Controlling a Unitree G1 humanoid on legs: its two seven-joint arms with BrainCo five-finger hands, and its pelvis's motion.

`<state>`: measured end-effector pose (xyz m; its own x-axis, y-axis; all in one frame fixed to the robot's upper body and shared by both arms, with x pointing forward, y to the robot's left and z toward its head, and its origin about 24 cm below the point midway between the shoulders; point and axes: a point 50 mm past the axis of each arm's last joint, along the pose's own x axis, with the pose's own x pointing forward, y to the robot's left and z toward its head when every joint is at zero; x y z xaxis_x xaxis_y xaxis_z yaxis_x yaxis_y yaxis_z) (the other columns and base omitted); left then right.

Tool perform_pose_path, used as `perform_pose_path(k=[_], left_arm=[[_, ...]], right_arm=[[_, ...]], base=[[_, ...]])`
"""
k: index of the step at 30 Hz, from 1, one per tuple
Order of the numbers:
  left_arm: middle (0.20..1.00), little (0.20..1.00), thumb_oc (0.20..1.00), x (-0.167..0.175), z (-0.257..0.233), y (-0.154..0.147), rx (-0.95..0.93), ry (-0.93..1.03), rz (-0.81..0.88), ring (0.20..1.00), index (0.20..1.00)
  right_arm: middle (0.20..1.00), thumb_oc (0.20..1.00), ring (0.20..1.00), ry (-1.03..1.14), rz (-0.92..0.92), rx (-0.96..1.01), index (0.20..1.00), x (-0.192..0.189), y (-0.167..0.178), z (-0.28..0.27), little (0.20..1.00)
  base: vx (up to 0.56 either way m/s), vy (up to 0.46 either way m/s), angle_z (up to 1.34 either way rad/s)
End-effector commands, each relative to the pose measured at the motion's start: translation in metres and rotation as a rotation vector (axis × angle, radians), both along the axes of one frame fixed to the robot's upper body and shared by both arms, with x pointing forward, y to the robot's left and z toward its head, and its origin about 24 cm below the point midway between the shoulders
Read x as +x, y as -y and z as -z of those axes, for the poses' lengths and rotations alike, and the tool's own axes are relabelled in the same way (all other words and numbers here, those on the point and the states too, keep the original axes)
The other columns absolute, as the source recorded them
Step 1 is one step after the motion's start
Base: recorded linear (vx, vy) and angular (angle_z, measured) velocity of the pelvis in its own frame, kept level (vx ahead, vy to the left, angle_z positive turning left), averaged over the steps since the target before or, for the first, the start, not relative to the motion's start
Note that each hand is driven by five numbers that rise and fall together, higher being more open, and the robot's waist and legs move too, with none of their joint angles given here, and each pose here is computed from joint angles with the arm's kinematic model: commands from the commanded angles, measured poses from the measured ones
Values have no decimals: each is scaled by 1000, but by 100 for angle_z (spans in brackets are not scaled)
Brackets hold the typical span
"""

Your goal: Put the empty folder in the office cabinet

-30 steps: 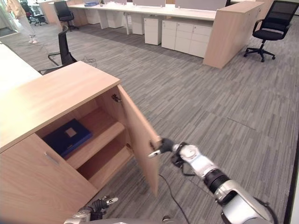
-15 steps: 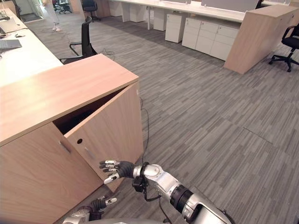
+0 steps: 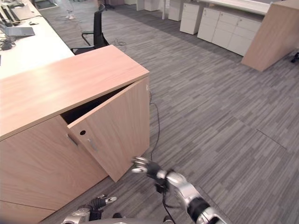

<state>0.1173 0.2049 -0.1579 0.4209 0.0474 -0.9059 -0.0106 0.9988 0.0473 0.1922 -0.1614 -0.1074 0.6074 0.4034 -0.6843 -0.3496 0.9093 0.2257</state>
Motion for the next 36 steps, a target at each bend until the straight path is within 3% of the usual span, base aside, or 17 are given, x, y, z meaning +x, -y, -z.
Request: perform_pose_path(k=[1, 3, 8, 11, 13, 14, 19, 28, 36], left_arm=[[1000, 1000, 1000, 37, -16, -5, 78, 162, 30, 1000, 1000], [1000, 1000, 1000, 38, -18, -4, 102, 194, 44, 1000, 1000], [1000, 1000, 1000, 41, -19, -4, 89, 205, -10, 1000, 1000], [1000, 1000, 1000, 52, -24, 2, -23, 247, -81, 1000, 1000], [1000, 1000, 1000, 31, -12, 5, -135, 164, -205, 1000, 1000], [1000, 1000, 1000, 26, -10, 4, -140, 145, -227, 1000, 1000], [1000, 1000, 1000, 6, -1, 5, -145, 71, -199, 1000, 1000], [1000, 1000, 1000, 23, -14, -14, 77, 183, -66, 1000, 1000], [1000, 1000, 1000, 13, -10, -24, 153, 114, 4, 1000, 1000]], right_arm=[[1000, 1000, 1000, 143, -61, -101, 1000, 25, -30, -9, 1000], [1000, 1000, 1000, 1, 3, -269, 1000, 1, 4, 16, 1000], [1000, 1000, 1000, -202, 60, -413, 1000, -37, 31, 41, 1000], [1000, 1000, 1000, -309, 87, -485, 1000, -60, 49, 49, 1000], [1000, 1000, 1000, -513, 166, -489, 1000, -111, 61, 61, 1000], [1000, 1000, 1000, -529, 179, -485, 1000, -115, 61, 62, 1000], [1000, 1000, 1000, -542, 219, -473, 1000, -116, 68, 60, 1000], [1000, 1000, 1000, -445, 362, -421, 1000, -92, 63, 56, 1000], [1000, 1000, 1000, -438, 443, -396, 1000, -92, 65, 56, 1000]], base=[[-39, -179, 12], [-10, -105, 29], [-28, -74, 42], [-121, -25, 121], [10, 117, 138], [85, 193, 162], [82, 227, 51], [45, 166, 37], [36, 104, 41]])
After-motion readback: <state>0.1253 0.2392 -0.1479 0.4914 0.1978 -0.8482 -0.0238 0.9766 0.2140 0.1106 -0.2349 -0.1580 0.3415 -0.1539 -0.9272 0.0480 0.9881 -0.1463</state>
